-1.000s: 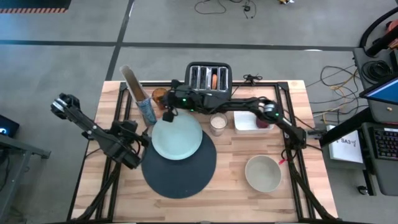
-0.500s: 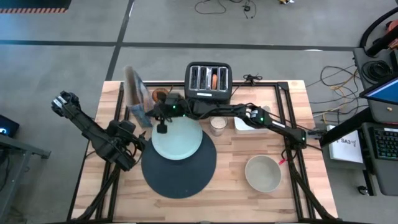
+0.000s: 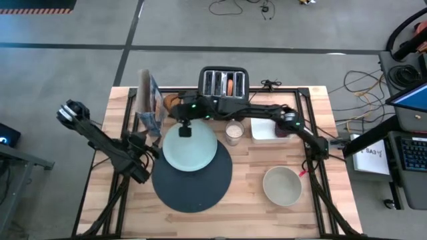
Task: Arrange a breakfast setting
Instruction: Pour the cereal from the blue cereal box into the gray bowl
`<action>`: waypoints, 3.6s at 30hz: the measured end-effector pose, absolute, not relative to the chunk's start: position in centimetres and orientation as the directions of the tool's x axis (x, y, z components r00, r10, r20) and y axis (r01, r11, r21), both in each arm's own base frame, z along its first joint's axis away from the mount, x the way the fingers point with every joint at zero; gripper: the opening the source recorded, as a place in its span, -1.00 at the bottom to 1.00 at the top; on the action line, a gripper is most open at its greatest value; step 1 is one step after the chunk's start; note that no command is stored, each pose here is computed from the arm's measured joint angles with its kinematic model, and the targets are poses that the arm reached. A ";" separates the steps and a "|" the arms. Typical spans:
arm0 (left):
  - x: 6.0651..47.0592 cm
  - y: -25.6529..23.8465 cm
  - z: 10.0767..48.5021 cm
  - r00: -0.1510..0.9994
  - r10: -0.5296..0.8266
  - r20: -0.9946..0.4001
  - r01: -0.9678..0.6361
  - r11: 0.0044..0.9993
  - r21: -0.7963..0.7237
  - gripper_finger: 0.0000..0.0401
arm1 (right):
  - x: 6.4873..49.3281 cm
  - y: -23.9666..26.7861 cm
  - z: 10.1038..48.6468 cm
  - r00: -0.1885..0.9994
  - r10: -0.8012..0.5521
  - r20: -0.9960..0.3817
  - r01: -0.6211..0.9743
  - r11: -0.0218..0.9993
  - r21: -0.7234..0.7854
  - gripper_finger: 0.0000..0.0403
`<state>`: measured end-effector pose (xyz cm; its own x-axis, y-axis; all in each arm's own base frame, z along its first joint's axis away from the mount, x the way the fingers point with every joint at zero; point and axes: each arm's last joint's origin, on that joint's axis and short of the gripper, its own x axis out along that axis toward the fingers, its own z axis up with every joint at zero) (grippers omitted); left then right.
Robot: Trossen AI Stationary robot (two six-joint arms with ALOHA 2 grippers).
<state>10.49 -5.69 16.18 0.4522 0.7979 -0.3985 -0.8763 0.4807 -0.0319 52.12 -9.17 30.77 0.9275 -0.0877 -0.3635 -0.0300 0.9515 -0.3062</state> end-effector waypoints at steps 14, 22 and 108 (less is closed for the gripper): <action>11.9 -6.8 14.6 0.412 0.822 -0.392 -0.880 0.470 0.062 0.47 | 38.7 -3.8 31.6 0.945 -0.179 -0.272 0.072 0.929 -0.362 -0.96; 13.1 -7.9 15.0 0.372 0.806 -0.461 -0.904 0.428 0.019 0.56 | 32.2 -1.1 29.6 0.964 -0.256 -0.076 0.206 0.894 -0.398 -0.96; 14.5 0.2 7.6 -0.037 0.976 -0.215 -0.998 -0.027 0.049 0.42 | 26.7 -3.2 28.2 0.937 -0.348 -0.029 0.288 0.818 -0.498 -0.96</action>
